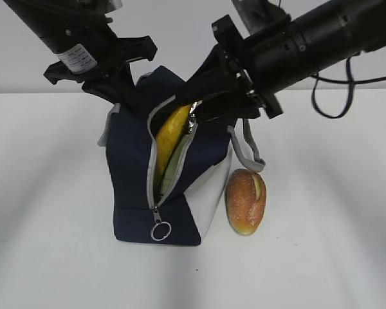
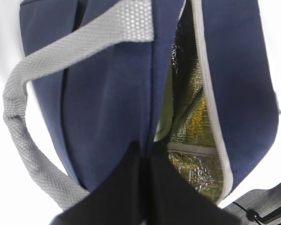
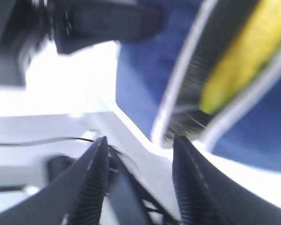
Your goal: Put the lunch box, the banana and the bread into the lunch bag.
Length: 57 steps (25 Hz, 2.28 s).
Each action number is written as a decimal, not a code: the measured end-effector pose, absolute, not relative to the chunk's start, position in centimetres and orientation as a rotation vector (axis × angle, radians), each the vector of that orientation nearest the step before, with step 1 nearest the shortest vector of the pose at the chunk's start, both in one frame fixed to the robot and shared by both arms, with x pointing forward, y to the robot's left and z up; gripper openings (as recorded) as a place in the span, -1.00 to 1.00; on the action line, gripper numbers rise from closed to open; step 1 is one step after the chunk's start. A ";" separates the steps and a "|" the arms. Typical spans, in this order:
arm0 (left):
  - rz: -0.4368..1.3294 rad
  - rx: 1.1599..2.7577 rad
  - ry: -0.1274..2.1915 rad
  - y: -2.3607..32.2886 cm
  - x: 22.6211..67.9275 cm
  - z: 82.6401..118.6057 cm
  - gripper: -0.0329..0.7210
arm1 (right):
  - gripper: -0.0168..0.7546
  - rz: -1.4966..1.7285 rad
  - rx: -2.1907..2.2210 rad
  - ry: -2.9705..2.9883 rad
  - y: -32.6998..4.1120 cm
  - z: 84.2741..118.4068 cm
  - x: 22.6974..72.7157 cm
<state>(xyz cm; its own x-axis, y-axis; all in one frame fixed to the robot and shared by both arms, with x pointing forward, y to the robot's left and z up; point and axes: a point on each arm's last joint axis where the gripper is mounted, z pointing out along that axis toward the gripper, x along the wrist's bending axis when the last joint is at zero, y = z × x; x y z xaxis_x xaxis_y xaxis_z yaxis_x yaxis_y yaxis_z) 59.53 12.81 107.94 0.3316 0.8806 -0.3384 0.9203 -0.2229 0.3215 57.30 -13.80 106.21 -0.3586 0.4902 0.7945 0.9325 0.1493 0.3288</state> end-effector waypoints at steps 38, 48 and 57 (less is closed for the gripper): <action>-0.115 2.144 1.581 12.8 59.5 107.9 -0.92 | 0.43 -0.870 -1.871 -2.247 -20.8 97.7 45.6; -0.115 2.144 1.581 12.8 59.5 107.9 -0.92 | 0.77 -0.780 -1.914 -2.230 -19.8 95.0 50.4; -0.115 2.144 1.581 12.8 59.5 107.9 -0.92 | 0.77 -0.790 -1.915 -2.236 -18.5 93.7 55.7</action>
